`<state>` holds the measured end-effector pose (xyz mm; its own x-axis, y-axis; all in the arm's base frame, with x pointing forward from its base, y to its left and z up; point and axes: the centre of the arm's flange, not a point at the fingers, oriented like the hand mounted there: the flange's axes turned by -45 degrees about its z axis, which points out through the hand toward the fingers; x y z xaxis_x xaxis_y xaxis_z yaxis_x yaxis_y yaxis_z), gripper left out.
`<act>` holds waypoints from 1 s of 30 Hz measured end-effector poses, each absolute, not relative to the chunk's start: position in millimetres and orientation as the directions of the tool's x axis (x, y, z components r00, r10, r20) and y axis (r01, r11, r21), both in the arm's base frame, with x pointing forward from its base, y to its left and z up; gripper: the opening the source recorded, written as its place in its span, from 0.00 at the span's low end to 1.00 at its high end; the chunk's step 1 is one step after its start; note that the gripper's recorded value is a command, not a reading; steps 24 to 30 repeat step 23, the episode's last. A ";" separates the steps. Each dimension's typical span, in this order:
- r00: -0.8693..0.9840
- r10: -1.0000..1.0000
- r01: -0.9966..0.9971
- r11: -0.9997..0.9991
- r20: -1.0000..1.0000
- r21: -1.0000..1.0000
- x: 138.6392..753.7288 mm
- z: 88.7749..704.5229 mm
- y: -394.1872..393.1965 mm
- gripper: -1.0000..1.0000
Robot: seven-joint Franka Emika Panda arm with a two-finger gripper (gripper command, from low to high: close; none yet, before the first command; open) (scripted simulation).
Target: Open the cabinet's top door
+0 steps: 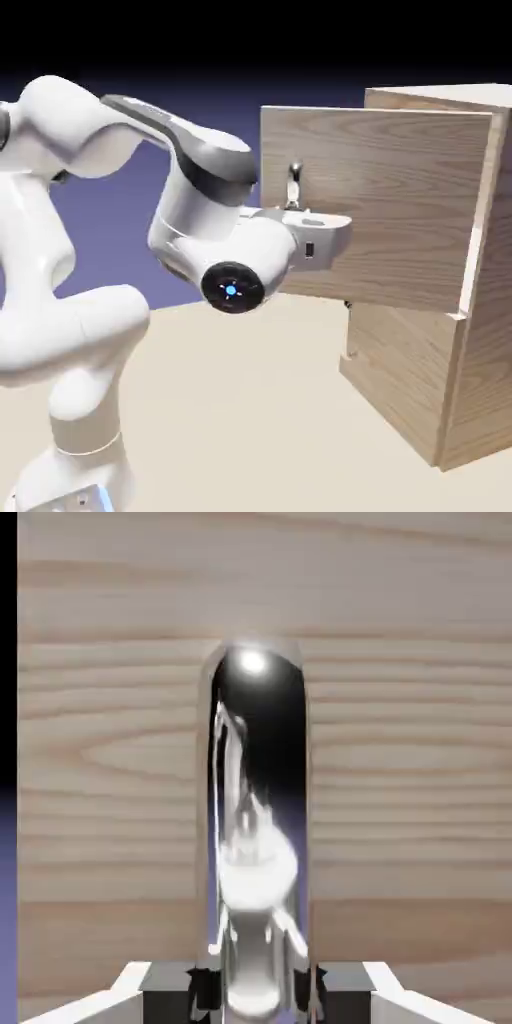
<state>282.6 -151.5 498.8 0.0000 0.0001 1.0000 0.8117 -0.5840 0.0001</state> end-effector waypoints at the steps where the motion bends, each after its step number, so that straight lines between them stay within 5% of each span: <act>1: 0.000 0.000 0.826 -0.564 1.000 0.000 281.7 498.8 -158.9 0.00; 22: 0.000 0.000 0.997 -0.076 1.000 0.000 305.2 498.8 -318.4 0.00; 23: 0.000 0.000 0.998 -0.057 1.000 0.000 308.3 498.8 -322.1 1.00; 30: 0.000 0.000 0.998 -0.057 1.000 0.000 308.3 498.8 -322.1 1.00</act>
